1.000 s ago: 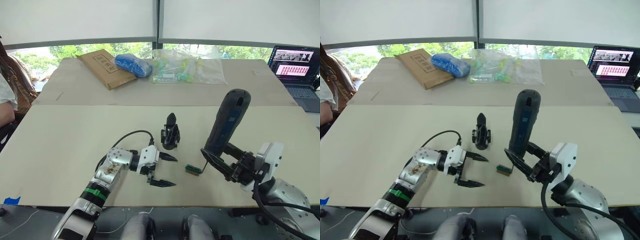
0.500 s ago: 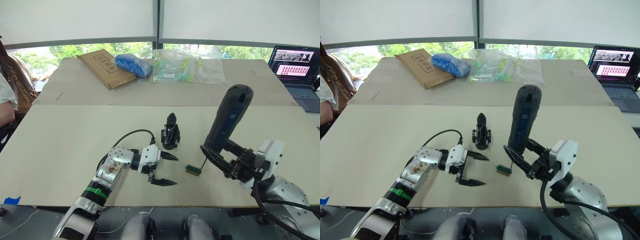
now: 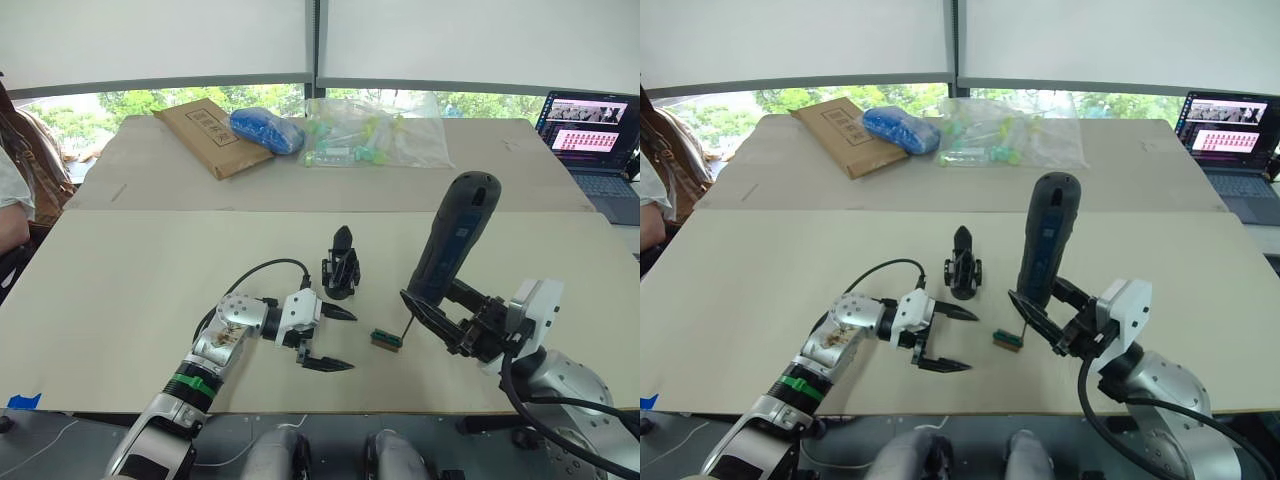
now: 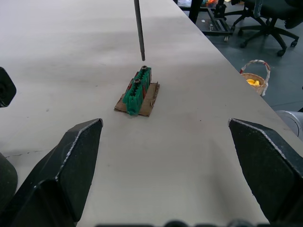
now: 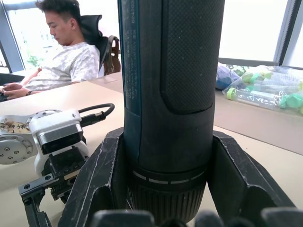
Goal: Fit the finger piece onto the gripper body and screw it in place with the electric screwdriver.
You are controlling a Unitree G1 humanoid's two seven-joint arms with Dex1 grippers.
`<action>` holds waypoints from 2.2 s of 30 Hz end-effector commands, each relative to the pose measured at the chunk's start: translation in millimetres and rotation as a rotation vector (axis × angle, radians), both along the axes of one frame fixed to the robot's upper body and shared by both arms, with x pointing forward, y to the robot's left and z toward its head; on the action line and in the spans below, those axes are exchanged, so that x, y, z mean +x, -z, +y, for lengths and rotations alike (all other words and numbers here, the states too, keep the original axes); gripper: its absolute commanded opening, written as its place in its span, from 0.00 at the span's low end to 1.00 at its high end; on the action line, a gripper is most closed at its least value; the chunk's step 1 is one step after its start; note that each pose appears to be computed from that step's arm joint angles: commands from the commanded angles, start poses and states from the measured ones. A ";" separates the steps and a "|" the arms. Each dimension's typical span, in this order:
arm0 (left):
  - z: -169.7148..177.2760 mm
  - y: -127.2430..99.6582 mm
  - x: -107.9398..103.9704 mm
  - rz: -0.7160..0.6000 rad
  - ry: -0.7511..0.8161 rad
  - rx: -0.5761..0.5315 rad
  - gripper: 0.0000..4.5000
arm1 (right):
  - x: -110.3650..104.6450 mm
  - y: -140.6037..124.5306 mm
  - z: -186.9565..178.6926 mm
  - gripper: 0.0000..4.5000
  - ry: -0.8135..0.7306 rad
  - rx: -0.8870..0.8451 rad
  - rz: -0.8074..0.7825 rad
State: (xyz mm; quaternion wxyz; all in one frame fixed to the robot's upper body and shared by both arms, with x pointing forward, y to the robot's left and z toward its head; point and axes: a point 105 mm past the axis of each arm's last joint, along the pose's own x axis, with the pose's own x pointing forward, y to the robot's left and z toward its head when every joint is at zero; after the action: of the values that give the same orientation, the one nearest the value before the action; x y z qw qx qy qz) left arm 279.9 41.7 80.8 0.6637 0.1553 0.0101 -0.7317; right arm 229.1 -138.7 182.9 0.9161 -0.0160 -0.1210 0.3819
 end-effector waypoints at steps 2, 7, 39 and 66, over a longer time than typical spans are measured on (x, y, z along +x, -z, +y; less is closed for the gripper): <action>-4.7 -9.9 1.4 -0.031 0.011 -0.019 1.00 | -5.7 -17.3 5.1 0.43 -0.024 0.006 -0.091; -5.3 -10.3 1.3 -0.033 0.012 -0.020 1.00 | -5.7 -16.2 5.3 0.43 -0.026 0.005 -0.087; -6.3 -12.1 2.4 -0.038 0.007 -0.024 1.00 | -2.1 -19.2 2.1 0.43 -0.016 -0.001 -0.087; -7.8 -12.6 3.0 -0.039 0.008 -0.027 1.00 | -1.8 -17.4 1.5 0.43 -0.016 -0.007 -0.078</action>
State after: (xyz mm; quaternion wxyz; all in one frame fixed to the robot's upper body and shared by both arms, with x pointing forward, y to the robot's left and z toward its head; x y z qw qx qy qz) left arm 282.3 38.4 83.6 0.6683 0.1547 0.0048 -0.7276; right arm 231.3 -138.5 183.5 0.9148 -0.0227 -0.1158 0.3862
